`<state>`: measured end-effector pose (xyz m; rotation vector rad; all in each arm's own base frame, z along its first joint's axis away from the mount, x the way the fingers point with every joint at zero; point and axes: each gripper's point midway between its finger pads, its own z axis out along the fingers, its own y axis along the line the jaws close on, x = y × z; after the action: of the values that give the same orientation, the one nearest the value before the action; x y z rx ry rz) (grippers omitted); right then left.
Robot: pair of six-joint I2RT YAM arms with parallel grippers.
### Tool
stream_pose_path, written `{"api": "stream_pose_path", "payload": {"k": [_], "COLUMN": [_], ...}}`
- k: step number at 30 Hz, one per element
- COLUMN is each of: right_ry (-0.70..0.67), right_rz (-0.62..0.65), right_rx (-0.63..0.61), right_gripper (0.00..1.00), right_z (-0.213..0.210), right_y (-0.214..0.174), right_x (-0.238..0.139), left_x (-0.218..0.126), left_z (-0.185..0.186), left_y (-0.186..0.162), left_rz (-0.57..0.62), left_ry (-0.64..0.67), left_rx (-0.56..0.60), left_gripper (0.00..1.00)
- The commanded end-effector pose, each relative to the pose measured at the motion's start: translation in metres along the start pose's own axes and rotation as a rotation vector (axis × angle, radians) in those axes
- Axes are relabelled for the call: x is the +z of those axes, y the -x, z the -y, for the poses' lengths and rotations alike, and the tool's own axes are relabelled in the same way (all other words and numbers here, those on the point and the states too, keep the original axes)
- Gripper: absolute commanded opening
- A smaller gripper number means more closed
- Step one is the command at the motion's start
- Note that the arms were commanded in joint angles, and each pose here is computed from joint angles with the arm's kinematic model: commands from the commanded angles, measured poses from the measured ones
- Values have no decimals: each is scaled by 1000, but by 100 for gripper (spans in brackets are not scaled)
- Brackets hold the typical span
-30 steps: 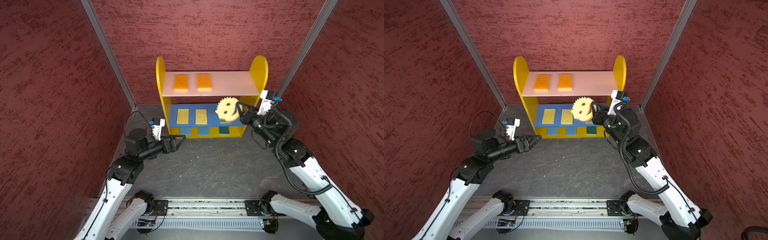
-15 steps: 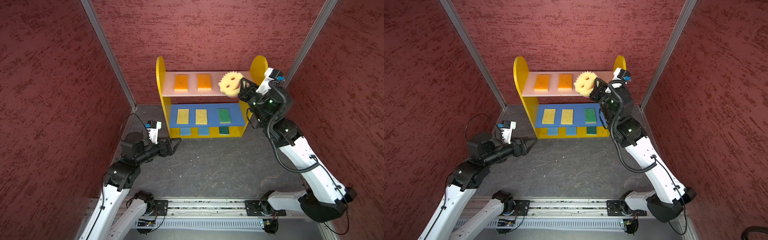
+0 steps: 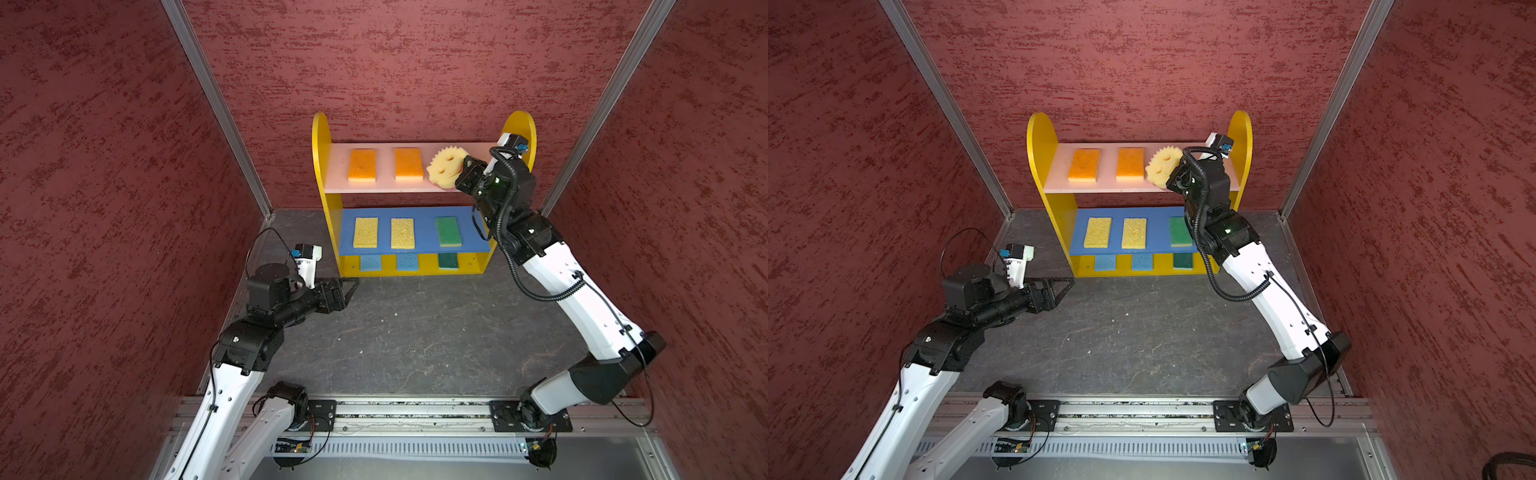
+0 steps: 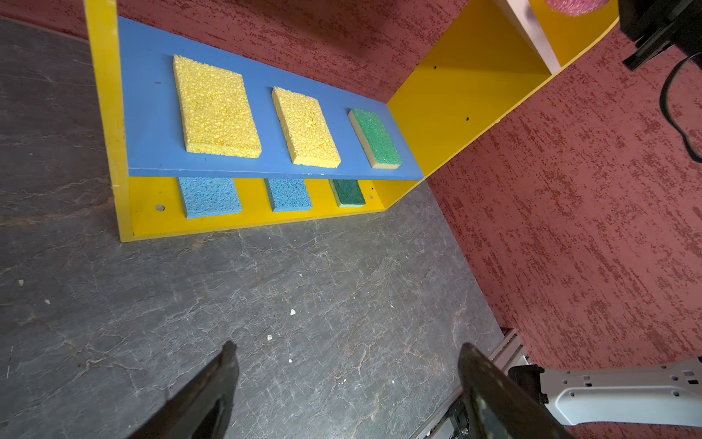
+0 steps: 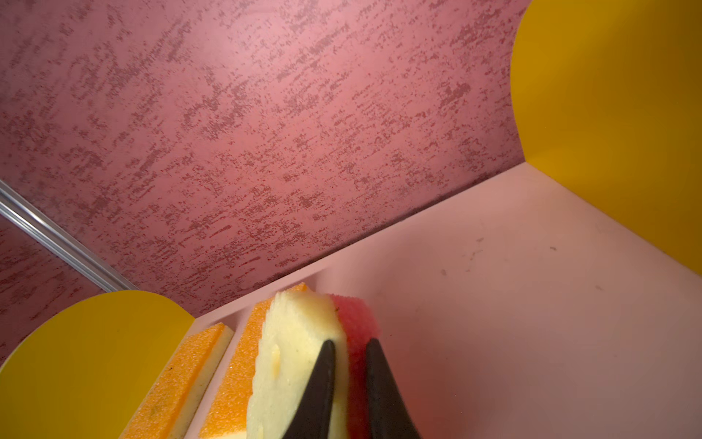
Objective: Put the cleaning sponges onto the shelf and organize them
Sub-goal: 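Lower the smiley sponge beside the orange sponges and open the right gripper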
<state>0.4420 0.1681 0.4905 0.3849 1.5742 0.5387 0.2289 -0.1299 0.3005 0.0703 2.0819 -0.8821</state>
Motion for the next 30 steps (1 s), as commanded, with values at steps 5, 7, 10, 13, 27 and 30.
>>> {"api": "stream_pose_path", "payload": {"k": [5, 7, 10, 13, 27, 30], "right_ry": [-55, -59, -62, -62, -72, -56], "right_rz": [-3, -15, -34, -59, -33, -28], "right_rx": [56, 67, 76, 85, 85, 89], "right_gripper": [19, 22, 27, 34, 57, 59], "right_z": [34, 40, 47, 52, 63, 61], "right_y": [5, 3, -2, -9, -2, 2], "right_x": [14, 19, 27, 32, 22, 16], "left_x": [5, 4, 5, 5, 1, -1], "left_z": [-12, -14, -16, -16, -17, -15], "left_y": [6, 8, 11, 12, 16, 18], "left_rz": [17, 21, 29, 29, 45, 47], "left_ry": [-16, -19, -24, -34, -17, -18], "left_rx": [-28, -40, -53, -67, -87, -95], "left_gripper": [90, 90, 90, 90, 90, 90]}}
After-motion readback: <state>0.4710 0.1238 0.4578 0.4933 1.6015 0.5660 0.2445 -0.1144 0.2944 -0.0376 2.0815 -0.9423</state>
